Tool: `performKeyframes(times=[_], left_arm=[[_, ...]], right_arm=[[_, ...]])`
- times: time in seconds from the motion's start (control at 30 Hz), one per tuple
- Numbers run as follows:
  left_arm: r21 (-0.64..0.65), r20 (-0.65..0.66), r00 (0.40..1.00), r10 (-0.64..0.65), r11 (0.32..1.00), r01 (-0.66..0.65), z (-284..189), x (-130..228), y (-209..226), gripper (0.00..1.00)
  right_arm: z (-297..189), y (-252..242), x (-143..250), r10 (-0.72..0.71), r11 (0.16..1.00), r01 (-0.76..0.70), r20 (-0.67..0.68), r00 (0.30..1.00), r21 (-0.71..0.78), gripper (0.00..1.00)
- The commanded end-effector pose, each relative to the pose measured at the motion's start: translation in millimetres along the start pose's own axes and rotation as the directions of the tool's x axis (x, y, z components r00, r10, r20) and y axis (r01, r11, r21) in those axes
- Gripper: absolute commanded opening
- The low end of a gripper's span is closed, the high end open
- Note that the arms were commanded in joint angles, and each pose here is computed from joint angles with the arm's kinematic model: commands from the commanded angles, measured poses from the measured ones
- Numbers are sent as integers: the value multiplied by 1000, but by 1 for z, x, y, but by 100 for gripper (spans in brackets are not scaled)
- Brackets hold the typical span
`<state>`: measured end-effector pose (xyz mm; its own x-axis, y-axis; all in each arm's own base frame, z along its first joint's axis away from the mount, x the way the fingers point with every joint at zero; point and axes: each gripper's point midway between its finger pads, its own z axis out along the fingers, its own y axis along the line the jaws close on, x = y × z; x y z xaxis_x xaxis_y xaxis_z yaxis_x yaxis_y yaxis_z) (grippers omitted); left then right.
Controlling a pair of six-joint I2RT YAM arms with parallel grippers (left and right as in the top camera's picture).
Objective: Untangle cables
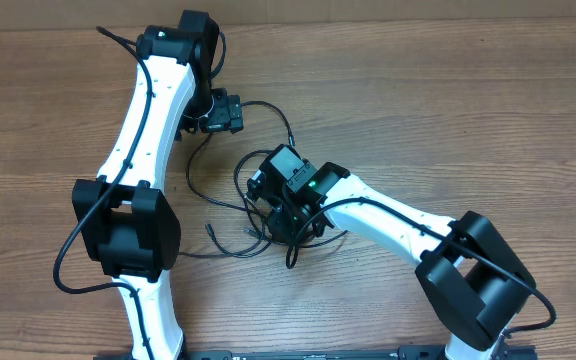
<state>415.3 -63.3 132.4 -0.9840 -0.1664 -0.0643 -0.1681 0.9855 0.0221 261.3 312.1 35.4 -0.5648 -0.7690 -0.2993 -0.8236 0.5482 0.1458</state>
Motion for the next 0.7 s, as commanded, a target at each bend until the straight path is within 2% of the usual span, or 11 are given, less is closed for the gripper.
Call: performKeyframes(times=[0.0, 0.3, 0.37, 0.47, 0.5, 0.6, 0.67], left_arm=[[-14, -10, 1000, -10, 1000, 10, 6, 0, 1, 100], [-14, -10, 1000, -10, 1000, 10, 6, 0, 1, 99], [-14, -10, 1000, -10, 1000, 10, 6, 0, 1, 100], [-15, -10, 1000, -10, 1000, 10, 6, 0, 1, 99], [-14, -10, 1000, -10, 1000, 10, 6, 0, 1, 100], [-14, -10, 1000, -10, 1000, 10, 6, 0, 1, 100], [-15, -10, 1000, -10, 1000, 10, 6, 0, 1, 100]], right_arm=[[10, -2, 3, -16, 1000, 16, -17, 1000, -1, 40], [12, -2, 3, -21, 1000, 21, -17, 1000, -4, 39], [15, -3, 4, -21, 1000, 20, -21, 1000, -4, 34], [15, -3, 3, -20, 1000, 20, -18, 1000, -4, 33], [15, -3, 2, -21, 1000, 21, -15, 1000, -3, 34], [18, -4, 2, -21, 1000, 21, -14, 1000, -3, 44], [20, -4, 2, -20, 1000, 20, -16, 1000, -3, 45]])
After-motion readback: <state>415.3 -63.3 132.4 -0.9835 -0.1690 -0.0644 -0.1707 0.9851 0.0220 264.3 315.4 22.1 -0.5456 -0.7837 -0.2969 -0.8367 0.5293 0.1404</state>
